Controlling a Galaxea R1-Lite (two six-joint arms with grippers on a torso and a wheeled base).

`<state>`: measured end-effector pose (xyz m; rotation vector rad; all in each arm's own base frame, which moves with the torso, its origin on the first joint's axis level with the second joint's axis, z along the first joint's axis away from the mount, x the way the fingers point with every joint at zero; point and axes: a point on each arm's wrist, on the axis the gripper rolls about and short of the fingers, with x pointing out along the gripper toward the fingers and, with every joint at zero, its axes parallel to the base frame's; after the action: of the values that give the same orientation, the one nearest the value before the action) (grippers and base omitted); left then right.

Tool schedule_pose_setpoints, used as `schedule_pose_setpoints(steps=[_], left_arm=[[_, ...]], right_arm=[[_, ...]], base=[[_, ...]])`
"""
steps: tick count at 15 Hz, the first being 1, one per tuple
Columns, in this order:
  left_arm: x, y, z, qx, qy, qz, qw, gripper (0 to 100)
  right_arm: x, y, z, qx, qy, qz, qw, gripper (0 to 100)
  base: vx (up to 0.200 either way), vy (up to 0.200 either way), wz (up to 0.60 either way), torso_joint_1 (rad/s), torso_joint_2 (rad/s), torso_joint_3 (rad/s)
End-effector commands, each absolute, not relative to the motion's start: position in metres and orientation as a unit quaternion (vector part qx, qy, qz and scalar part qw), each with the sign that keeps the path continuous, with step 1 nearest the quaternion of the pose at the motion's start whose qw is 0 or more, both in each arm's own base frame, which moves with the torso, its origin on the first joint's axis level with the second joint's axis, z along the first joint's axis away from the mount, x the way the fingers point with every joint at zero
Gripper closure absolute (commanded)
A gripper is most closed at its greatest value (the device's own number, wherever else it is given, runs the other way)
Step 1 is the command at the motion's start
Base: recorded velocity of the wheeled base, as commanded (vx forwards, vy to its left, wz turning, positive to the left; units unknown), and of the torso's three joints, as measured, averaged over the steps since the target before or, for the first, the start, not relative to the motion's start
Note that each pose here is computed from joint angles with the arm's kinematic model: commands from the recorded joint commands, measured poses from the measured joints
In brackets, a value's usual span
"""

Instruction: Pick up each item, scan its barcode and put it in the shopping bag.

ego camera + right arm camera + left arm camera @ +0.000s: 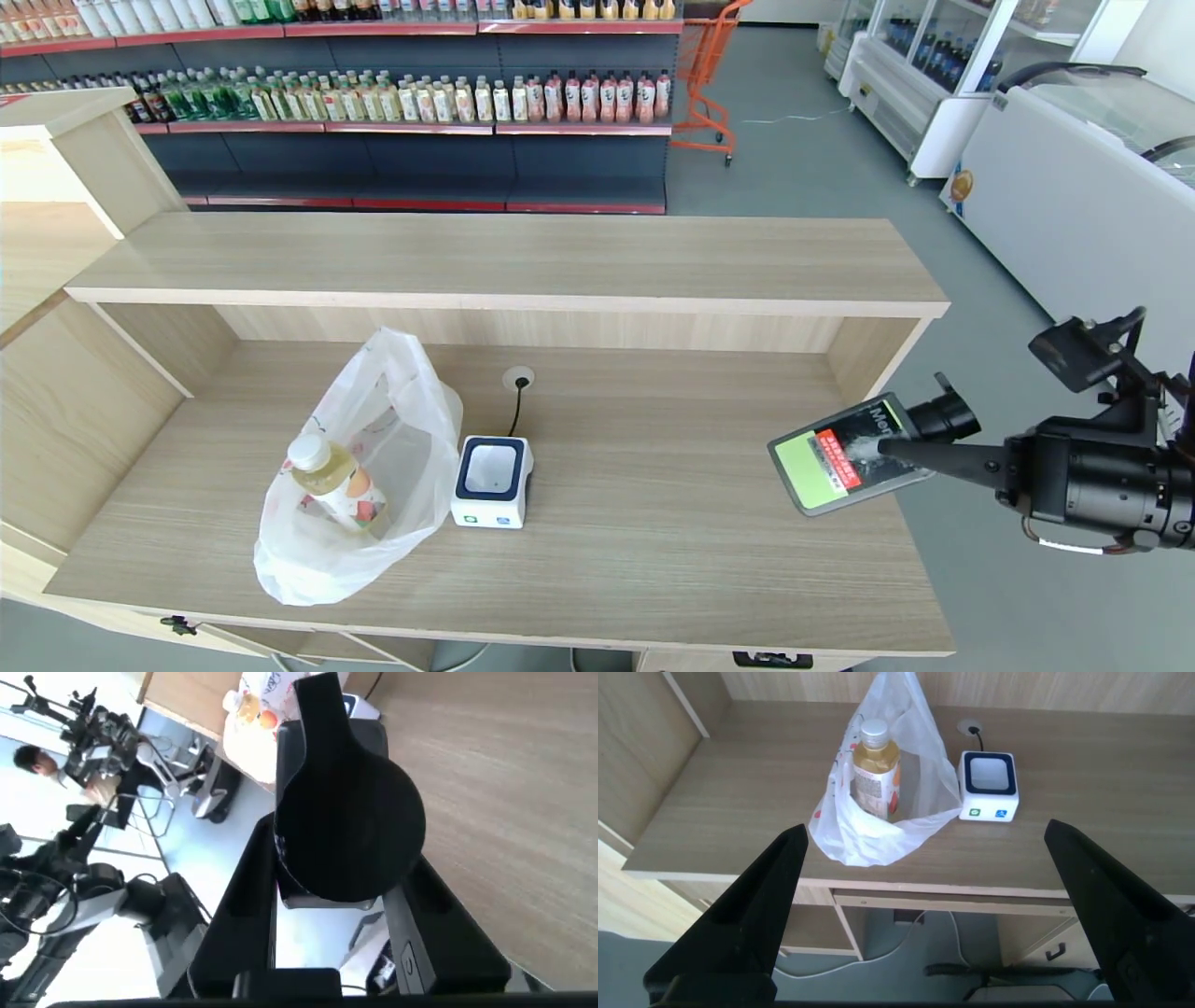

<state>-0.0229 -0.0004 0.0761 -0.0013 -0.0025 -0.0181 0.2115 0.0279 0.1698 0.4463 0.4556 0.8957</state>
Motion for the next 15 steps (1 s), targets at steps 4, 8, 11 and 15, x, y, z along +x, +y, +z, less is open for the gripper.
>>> schedule_pose_setpoints(steps=[4,8,11,15], left_arm=[[-0.023,0.000,0.076,-0.001,-0.002,-0.009,1.000,0],[-0.023,0.000,0.076,0.001,-0.002,-0.009,1.000,0],[-0.023,0.000,0.076,-0.004,-0.001,-0.009,1.000,0],[-0.023,0.000,0.076,-0.003,-0.002,-0.009,1.000,0]], right_arm=[[0.208,0.028,0.161,0.232,0.239,0.417,0.846,100],[0.202,0.026,0.156,0.236,0.246,0.411,0.845,100],[0.197,0.026,0.155,0.237,0.247,0.411,0.845,100],[0.188,0.026,0.152,0.238,0.251,0.411,0.843,100]], base=[[0.000,0.000,0.00,0.000,0.00,0.000],[0.000,0.000,0.00,0.000,0.00,0.000],[0.000,0.133,0.00,0.002,0.00,0.002],[0.000,0.200,0.00,0.000,0.00,0.002]])
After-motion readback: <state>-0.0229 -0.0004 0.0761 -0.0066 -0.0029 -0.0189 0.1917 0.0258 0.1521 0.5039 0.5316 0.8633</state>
